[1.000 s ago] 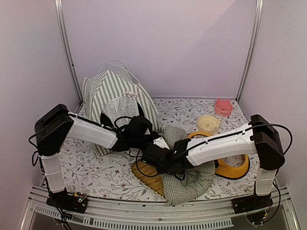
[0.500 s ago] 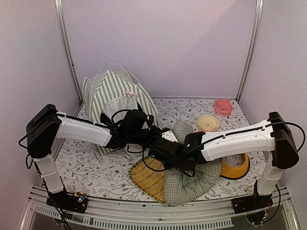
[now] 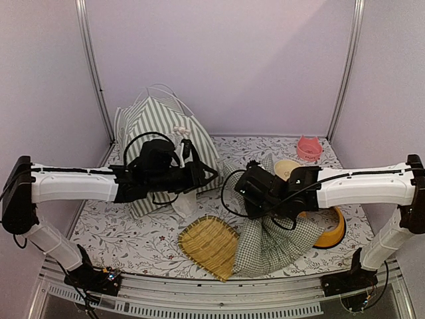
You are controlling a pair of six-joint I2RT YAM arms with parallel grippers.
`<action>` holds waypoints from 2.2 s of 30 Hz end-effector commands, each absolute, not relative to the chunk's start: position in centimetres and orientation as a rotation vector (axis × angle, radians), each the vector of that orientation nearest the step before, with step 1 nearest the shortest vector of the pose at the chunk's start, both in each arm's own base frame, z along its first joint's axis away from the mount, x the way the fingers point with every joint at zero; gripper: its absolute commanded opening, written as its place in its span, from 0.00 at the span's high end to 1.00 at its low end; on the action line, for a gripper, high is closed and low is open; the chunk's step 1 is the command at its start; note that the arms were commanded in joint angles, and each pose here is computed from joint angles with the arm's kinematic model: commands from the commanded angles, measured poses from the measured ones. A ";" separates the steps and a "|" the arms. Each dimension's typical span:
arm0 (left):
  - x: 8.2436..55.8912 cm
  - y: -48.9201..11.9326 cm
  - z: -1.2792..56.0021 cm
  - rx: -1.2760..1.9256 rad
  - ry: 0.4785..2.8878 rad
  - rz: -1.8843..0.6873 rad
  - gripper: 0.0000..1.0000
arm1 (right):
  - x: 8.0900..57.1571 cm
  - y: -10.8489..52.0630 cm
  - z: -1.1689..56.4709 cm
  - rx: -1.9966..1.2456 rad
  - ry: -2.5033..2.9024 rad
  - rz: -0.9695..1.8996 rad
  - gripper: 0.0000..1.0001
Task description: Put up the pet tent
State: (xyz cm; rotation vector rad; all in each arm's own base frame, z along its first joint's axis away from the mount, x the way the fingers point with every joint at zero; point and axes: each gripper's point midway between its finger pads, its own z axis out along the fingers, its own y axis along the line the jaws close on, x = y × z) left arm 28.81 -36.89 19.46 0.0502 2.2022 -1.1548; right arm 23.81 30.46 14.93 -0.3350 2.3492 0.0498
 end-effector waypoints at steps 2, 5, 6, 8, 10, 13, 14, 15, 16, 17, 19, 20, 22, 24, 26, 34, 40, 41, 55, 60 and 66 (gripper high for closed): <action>28.7 -31.1 15.7 0.043 2.264 -0.825 0.40 | 24.3 29.8 18.4 -0.303 2.295 0.171 1.00; 28.3 -28.7 14.2 0.009 2.282 -0.721 0.36 | 24.8 29.5 19.9 -0.279 2.265 0.234 1.00; 28.2 -28.1 13.7 -0.003 2.290 -0.692 0.34 | 24.9 29.4 20.4 -0.274 2.255 0.258 1.00; 28.0 -27.1 12.7 -0.029 2.307 -0.640 0.30 | 25.1 29.1 21.3 -0.267 2.234 0.303 1.00; 27.9 -26.4 11.7 -0.055 2.320 -0.607 0.26 | 25.4 28.8 22.1 -0.265 2.213 0.337 1.00; 28.1 -25.8 10.1 -0.089 2.343 -0.555 0.20 | 25.6 28.3 23.3 -0.257 2.185 0.367 1.00; 28.2 -25.7 9.6 -0.097 2.349 -0.543 0.18 | 25.6 28.1 23.6 -0.258 2.177 0.372 1.00; 28.3 -25.8 8.9 -0.103 2.361 -0.526 0.17 | 25.6 28.0 23.9 -0.256 2.169 0.381 1.00; 28.6 -25.9 8.5 -0.108 2.365 -0.517 0.16 | 25.5 27.9 24.1 -0.258 2.163 0.384 1.00; 28.8 -26.1 8.2 -0.112 2.370 -0.508 0.16 | 25.5 27.7 24.5 -0.257 2.155 0.388 1.00; 29.3 -26.3 7.5 -0.141 2.383 -0.483 0.16 | 25.4 27.5 24.9 -0.255 2.143 0.403 1.00; 29.7 -26.4 7.3 -0.160 2.386 -0.468 0.15 | 25.4 27.4 25.1 -0.256 2.138 0.408 1.00; 30.1 -26.4 6.7 -0.192 2.388 -0.446 0.15 | 25.3 27.2 25.4 -0.256 2.128 0.421 1.00; 30.6 -27.0 6.2 -0.197 2.386 -0.464 0.15 | 25.1 27.1 25.6 -0.255 2.118 0.440 1.00; 31.2 -27.9 5.7 -0.186 2.400 -0.465 0.15 | 25.0 27.0 25.7 -0.255 2.111 0.452 1.00; 32.5 -28.9 4.0 -0.205 2.414 -0.430 0.30 | 25.0 26.9 26.0 -0.263 2.099 0.464 1.00; 32.9 -29.7 4.7 -0.143 2.393 -0.425 0.87 | 25.0 27.0 25.7 -0.272 2.099 0.468 1.00; 32.9 -30.2 5.2 -0.119 2.385 -0.437 0.95 | 25.1 27.0 25.7 -0.271 2.099 0.468 1.00; 28.0 -39.5 24.8 0.279 2.008 -0.828 1.00 | 26.1 26.6 26.4 -0.290 2.038 0.658 1.00; 27.1 -40.0 32.3 0.310 1.853 -0.952 1.00 | 25.0 28.4 26.9 -0.404 1.986 0.794 1.00; 28.1 -37.6 38.0 0.258 1.736 -0.931 1.00 | 23.1 31.0 26.6 -0.544 1.956 0.965 1.00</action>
